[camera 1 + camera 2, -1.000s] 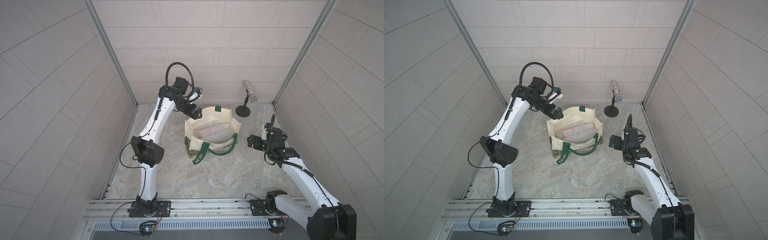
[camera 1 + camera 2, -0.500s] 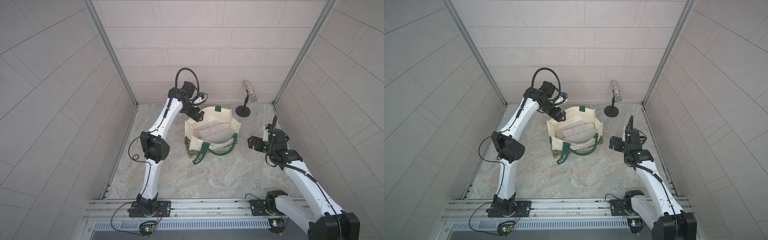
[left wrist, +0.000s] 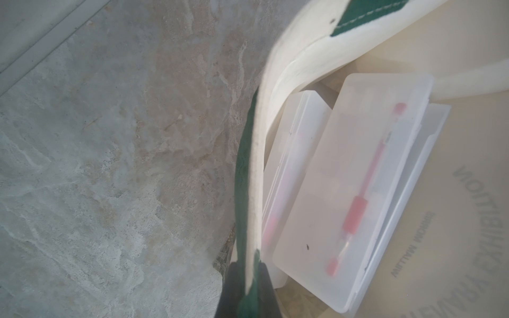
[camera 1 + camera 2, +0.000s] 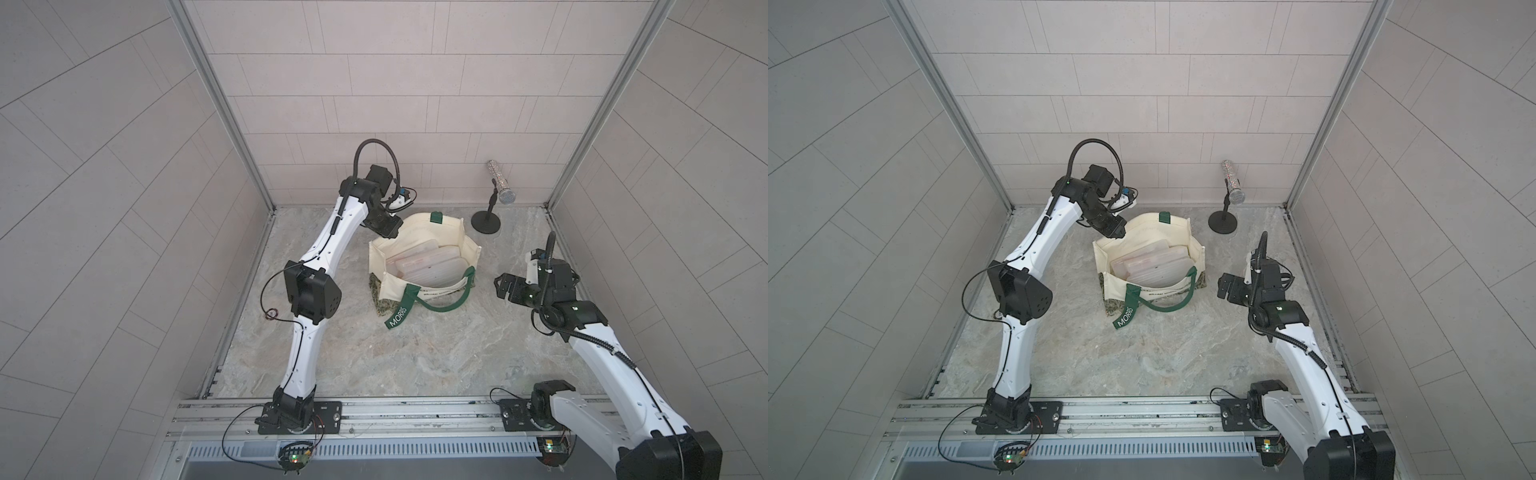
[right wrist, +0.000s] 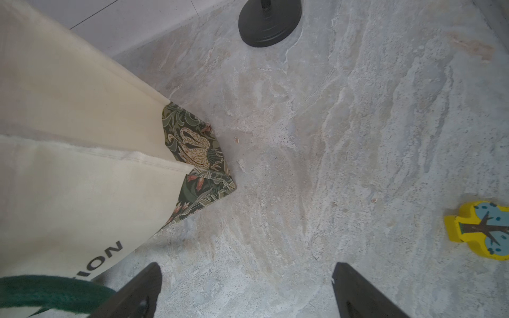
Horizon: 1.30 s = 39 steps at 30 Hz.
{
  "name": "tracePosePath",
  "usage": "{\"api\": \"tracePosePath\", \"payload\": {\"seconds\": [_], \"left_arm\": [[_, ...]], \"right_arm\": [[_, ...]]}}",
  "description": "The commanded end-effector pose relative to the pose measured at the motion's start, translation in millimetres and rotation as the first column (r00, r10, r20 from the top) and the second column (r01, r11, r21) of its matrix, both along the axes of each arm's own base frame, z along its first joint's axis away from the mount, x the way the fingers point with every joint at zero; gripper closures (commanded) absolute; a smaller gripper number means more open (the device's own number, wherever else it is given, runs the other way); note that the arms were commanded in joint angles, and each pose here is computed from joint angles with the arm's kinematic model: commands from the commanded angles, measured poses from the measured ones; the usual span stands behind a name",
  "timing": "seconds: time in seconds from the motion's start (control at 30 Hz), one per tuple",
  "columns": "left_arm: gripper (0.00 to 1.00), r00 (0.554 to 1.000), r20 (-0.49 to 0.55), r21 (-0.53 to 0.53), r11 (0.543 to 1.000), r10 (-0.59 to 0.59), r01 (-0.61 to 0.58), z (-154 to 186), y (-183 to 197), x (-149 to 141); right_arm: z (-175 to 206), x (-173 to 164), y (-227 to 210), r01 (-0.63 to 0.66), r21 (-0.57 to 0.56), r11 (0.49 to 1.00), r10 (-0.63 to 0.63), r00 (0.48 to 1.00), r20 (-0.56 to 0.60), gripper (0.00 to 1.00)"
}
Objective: Take out the pencil case from the canvas bag
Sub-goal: Move the canvas bag to the center of the board, then adjust the canvas bag at the center of the board.
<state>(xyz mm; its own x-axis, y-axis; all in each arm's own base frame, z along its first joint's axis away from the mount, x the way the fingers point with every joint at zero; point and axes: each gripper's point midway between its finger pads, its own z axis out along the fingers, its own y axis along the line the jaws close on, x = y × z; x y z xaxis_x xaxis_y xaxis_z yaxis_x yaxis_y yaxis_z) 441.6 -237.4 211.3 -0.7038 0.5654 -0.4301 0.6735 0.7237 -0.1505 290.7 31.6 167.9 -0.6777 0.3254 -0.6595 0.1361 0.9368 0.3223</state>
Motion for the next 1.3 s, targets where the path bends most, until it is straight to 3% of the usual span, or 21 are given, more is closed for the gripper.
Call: {"api": "tracePosePath", "payload": {"seconds": [0.0, 0.1, 0.23, 0.43, 0.73, 1.03, 1.2, 1.27], "left_arm": [[1.0, 1.0, 0.008, -0.012, 1.0, 0.001, -0.001, 5.3, -1.6, 0.0], [1.0, 1.0, 0.004, -0.003, 1.0, 0.027, -0.027, 3.8, 2.3, 0.3], [1.0, 0.981, 0.072, 0.061, 0.981, 0.177, -0.182, 10.5, 30.4, 18.9], [1.0, 0.955, -0.008, -0.116, 0.949, 0.295, -0.294, 18.2, 49.7, 31.1], [1.0, 0.923, -0.141, -0.263, 0.885, 0.358, -0.384, 28.6, 87.2, 37.6], [1.0, 0.937, -0.06, -0.268, 0.899, 0.344, -0.347, 48.4, 103.6, 35.2], [1.0, 0.915, 0.035, -0.261, 0.887, 0.402, -0.38, 64.0, 118.3, 47.0], [1.0, 0.91, 0.061, -0.279, 0.883, 0.409, -0.378, 74.7, 120.5, 49.0]], "right_arm": [[20.2, 0.2, 7.5, -0.025, 0.038, 0.999, 0.023, 0.999, 0.039, 0.0], [32.8, -0.8, 12.3, -0.04, 0.062, 0.997, 0.037, 0.998, 0.058, 0.01], [51.2, -0.1, 14.3, -0.032, 0.086, 0.996, 0.025, 0.996, 0.08, 0.0], [76.4, 9.2, 42.3, -0.091, 0.124, 0.988, 0.075, 0.989, 0.131, 0.0], [125.9, 21.3, 152.0, -0.307, 0.06, 0.95, 0.273, 0.908, 0.318, 0.0], [156.8, 63.6, 254.6, -0.401, 0.087, 0.912, 0.352, 0.874, 0.334, 0.0], [166.4, 101.9, 287.0, -0.318, 0.22, 0.922, 0.231, 0.91, 0.345, 0.01], [163.3, 109.6, 297.2, -0.294, 0.22, 0.93, 0.215, 0.922, 0.323, 0.0]]}}
